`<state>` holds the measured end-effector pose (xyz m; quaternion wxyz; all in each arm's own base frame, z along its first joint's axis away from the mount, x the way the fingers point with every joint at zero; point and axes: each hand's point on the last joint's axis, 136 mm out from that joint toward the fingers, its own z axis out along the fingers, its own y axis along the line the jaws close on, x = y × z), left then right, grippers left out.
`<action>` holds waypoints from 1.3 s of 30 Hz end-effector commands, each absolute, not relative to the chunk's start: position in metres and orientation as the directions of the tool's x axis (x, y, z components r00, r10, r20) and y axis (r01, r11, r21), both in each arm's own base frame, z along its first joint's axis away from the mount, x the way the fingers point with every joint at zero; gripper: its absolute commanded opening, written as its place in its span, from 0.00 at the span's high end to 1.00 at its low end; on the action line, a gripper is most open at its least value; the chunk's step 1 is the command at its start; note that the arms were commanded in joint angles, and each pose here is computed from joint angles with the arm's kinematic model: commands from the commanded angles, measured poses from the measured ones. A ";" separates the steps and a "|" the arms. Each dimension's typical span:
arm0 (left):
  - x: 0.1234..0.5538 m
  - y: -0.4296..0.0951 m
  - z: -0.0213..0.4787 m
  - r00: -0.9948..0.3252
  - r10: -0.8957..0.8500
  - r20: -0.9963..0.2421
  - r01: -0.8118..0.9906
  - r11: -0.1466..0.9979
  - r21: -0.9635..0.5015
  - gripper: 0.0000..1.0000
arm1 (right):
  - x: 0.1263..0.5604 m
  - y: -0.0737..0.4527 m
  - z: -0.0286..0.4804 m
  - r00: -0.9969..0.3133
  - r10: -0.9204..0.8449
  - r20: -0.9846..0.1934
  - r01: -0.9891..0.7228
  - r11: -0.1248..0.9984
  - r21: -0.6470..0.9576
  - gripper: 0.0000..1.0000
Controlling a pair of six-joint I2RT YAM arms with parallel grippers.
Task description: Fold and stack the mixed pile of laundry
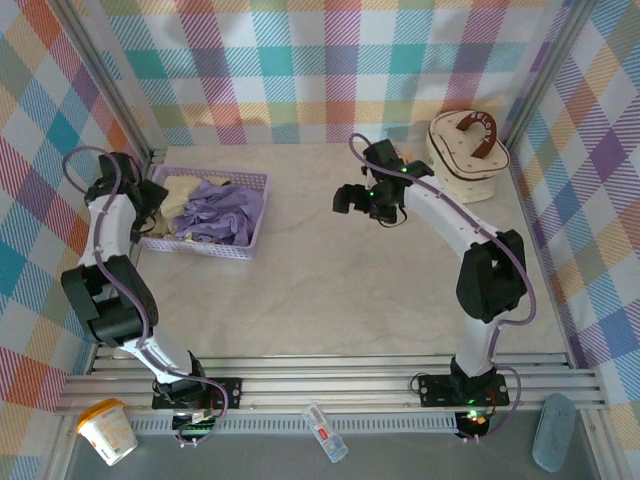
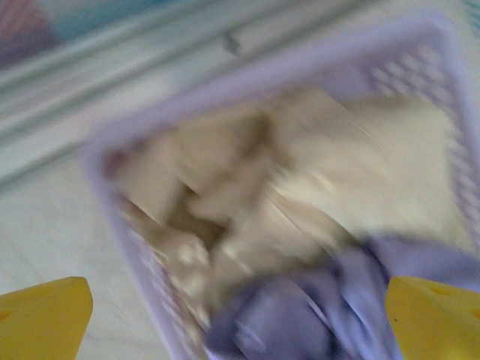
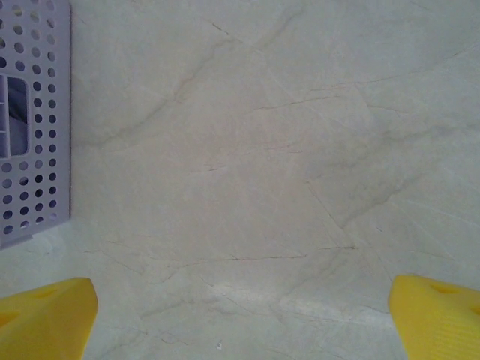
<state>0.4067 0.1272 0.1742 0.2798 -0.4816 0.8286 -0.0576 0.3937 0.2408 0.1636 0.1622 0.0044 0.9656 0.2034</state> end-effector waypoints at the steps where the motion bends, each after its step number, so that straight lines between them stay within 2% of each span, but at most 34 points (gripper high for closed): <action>1: 0.420 0.046 0.173 -0.607 -0.708 -0.361 -0.552 0.703 -0.448 0.00 | 0.394 0.247 0.166 -0.953 0.064 -0.296 -0.069 0.905 0.419 0.01; 7: 0.437 0.003 0.142 -0.722 -0.623 -0.302 -0.464 0.759 -0.456 0.01 | 0.394 0.250 0.173 -0.949 0.083 -0.305 -0.068 0.889 0.452 0.03; 13: 0.442 0.034 0.110 -0.713 -0.617 -0.334 -0.553 0.787 -0.274 0.17 | 0.386 0.247 0.177 -0.947 0.080 -0.311 -0.076 0.885 0.460 0.01; 16: 0.438 0.046 0.102 -0.716 -0.608 -0.343 -0.580 0.791 -0.194 0.36 | 0.384 0.240 0.178 -0.941 0.102 -0.324 -0.056 0.894 0.445 0.01; 18: 0.439 0.045 0.106 -0.715 -0.608 -0.345 -0.575 0.792 -0.204 0.51 | 0.383 0.234 0.178 -0.935 0.122 -0.333 -0.034 0.904 0.426 0.01; 19: 0.441 0.042 0.112 -0.712 -0.608 -0.351 -0.566 0.793 -0.226 0.61 | 0.383 0.231 0.179 -0.931 0.131 -0.340 -0.027 0.906 0.422 0.01; 21: 0.446 0.034 0.129 -0.702 -0.615 -0.359 -0.546 0.788 -0.284 0.89 | 0.384 0.226 0.184 -0.923 0.144 -0.356 -0.022 0.906 0.423 0.01; 22: 0.450 0.030 0.143 -0.693 -0.619 -0.369 -0.533 0.785 -0.317 0.99 | 0.384 0.223 0.184 -0.920 0.151 -0.361 -0.017 0.906 0.422 0.01; 23: 0.453 0.025 0.158 -0.683 -0.624 -0.380 -0.518 0.781 -0.349 1.00 | 0.385 0.219 0.187 -0.916 0.162 -0.367 -0.010 0.906 0.424 0.01; 27: 0.469 0.004 0.246 -0.626 -0.637 -0.450 -0.404 0.759 -0.511 1.00 | 0.388 0.203 0.196 -0.902 0.191 -0.386 0.005 0.901 0.435 0.01; 32: 0.476 -0.042 0.397 -0.529 -0.638 -0.560 -0.095 0.700 -0.708 1.00 | 0.394 0.188 0.213 -0.879 0.208 -0.429 -0.006 0.895 0.447 0.01; 35: 0.465 -0.077 0.473 -0.488 -0.620 -0.615 0.105 0.657 -0.746 1.00 | 0.399 0.181 0.218 -0.872 0.223 -0.437 0.001 0.891 0.453 0.01; 39: 0.440 -0.132 0.545 -0.472 -0.588 -0.657 0.339 0.567 -0.751 1.00 | 0.404 0.171 0.222 -0.864 0.251 -0.437 0.023 0.886 0.464 0.01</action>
